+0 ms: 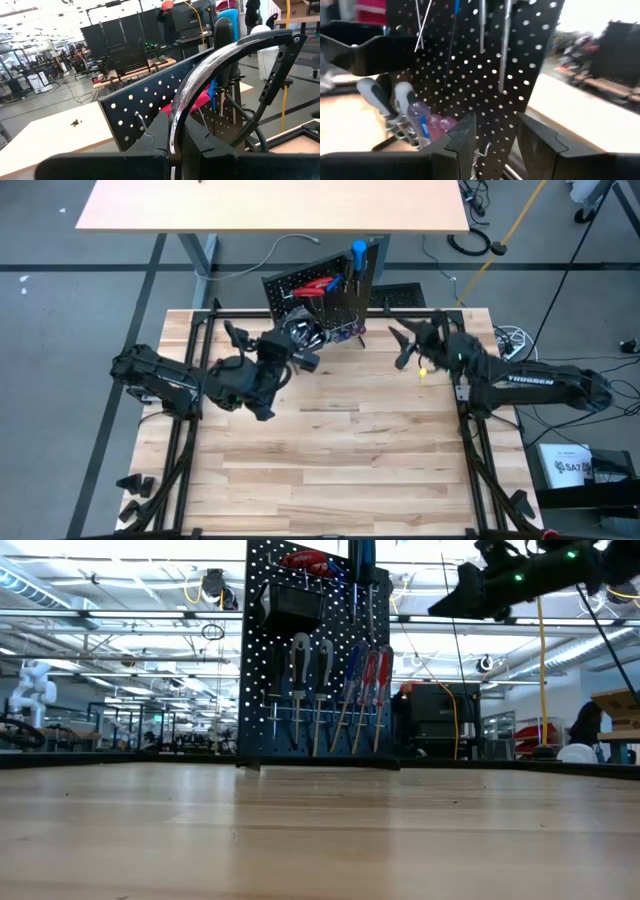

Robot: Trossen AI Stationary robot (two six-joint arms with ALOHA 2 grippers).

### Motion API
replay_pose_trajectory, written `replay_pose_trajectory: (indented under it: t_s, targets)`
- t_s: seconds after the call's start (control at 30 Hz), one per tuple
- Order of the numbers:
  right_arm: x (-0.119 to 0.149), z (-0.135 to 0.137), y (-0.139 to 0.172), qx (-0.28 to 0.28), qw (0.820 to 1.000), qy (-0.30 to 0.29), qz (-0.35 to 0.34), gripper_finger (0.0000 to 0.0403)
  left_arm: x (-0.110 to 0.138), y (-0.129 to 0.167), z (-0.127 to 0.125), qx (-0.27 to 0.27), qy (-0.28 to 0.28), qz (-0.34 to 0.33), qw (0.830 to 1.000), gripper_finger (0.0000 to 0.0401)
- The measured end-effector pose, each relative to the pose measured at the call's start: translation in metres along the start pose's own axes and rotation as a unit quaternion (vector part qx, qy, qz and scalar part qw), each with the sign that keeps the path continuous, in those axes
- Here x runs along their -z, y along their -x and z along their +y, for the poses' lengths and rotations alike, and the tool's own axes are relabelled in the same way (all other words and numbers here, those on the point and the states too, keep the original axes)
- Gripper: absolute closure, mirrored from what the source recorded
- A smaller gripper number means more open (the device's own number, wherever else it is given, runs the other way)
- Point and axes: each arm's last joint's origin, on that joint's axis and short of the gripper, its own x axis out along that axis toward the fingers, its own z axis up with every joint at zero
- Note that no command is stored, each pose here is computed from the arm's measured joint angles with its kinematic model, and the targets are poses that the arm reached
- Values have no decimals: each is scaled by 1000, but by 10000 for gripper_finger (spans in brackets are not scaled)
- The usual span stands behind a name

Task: Hang tools onto peg board
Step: Put the safety glass into the black bin on the pegboard

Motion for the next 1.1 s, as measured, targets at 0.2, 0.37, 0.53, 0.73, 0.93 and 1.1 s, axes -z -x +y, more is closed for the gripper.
replay_pose_trajectory:
  t_s: [0.2, 0.37, 0.53, 0.73, 0.93, 1.1]
  targets:
    - [-24, -41, -27, -83, 996, -4, 32, 275, -1, 9, 0, 14, -12, -3, 1000, 385]
    - [-5, -94, -54, -134, 987, -88, 23, 278, -5, 20, 8, 31, -22, -8, 999, 385]
    - [22, -129, -83, -284, 955, -81, -30, 295, -10, 17, 25, 27, -42, -7, 999, 385]
    - [32, -160, -134, -352, 932, -88, -17, 304, -2, 6, 46, 11, -26, -3, 1000, 385]
    - [37, -186, -178, -413, 902, -122, 16, 305, 8, 7, 57, 13, -17, -3, 1000, 385]
    - [44, -193, -190, -468, 875, -125, 13, 305, 10, 11, 57, 21, -19, -5, 1000, 385]
